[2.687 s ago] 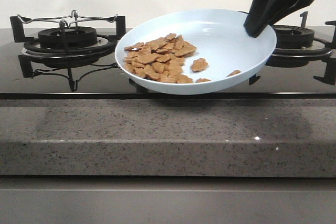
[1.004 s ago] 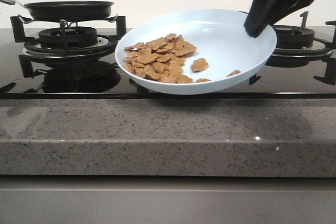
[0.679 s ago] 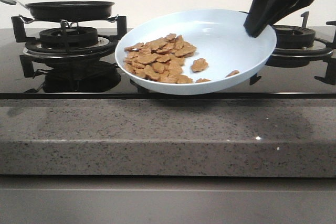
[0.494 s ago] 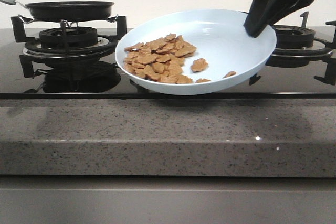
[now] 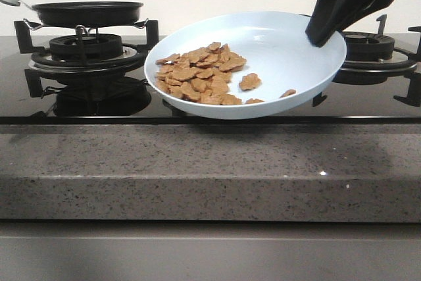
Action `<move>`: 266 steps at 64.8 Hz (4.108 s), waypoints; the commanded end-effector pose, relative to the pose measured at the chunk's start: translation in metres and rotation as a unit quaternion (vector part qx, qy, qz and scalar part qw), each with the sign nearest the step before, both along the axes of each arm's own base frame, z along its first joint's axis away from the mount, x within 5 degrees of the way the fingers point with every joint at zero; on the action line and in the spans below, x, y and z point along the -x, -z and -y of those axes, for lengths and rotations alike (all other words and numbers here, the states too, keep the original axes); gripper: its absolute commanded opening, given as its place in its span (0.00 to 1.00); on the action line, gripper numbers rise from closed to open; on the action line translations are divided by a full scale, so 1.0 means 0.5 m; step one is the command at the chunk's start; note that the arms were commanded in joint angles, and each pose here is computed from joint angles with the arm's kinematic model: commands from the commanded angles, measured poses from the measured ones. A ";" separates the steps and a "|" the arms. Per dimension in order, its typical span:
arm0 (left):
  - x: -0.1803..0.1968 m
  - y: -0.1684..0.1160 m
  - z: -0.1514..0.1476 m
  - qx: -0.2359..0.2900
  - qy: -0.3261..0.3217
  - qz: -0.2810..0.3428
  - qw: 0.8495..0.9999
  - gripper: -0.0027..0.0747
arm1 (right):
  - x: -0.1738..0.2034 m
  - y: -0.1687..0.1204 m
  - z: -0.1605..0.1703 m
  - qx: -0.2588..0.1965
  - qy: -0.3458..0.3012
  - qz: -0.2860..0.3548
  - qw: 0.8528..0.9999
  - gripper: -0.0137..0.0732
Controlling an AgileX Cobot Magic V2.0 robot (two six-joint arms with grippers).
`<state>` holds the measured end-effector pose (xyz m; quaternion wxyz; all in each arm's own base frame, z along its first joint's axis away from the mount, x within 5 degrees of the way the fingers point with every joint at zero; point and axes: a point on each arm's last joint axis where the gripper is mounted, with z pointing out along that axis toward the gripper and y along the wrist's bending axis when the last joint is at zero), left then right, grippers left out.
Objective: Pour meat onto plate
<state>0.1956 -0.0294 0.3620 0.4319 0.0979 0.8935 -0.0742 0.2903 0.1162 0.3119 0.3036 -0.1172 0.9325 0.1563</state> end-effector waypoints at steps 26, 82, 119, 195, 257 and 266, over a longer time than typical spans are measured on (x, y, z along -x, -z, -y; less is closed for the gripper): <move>0.049 -0.016 0.010 -0.001 0.001 0.036 0.999 0.67 | 0.005 -0.051 0.002 -0.024 0.006 0.056 0.998 0.08; 0.045 -0.014 0.010 -0.001 0.001 0.033 0.999 0.67 | -0.122 -0.196 0.010 -0.041 0.019 0.110 0.993 0.08; 0.045 -0.014 0.010 -0.001 0.001 0.033 0.999 0.67 | -0.308 -0.105 0.006 -0.041 0.046 0.079 0.995 0.08; 0.045 -0.014 0.010 0.000 0.001 0.033 0.999 0.67 | -0.221 -0.122 0.031 0.016 0.037 0.063 0.997 0.62; 0.045 -0.014 0.010 0.000 0.001 0.033 0.999 0.67 | 0.414 -0.060 0.174 -0.030 0.067 0.221 0.973 0.62; 0.045 -0.014 0.010 0.000 0.001 0.033 0.999 0.67 | 0.414 -0.052 0.174 -0.027 0.066 0.212 0.975 0.62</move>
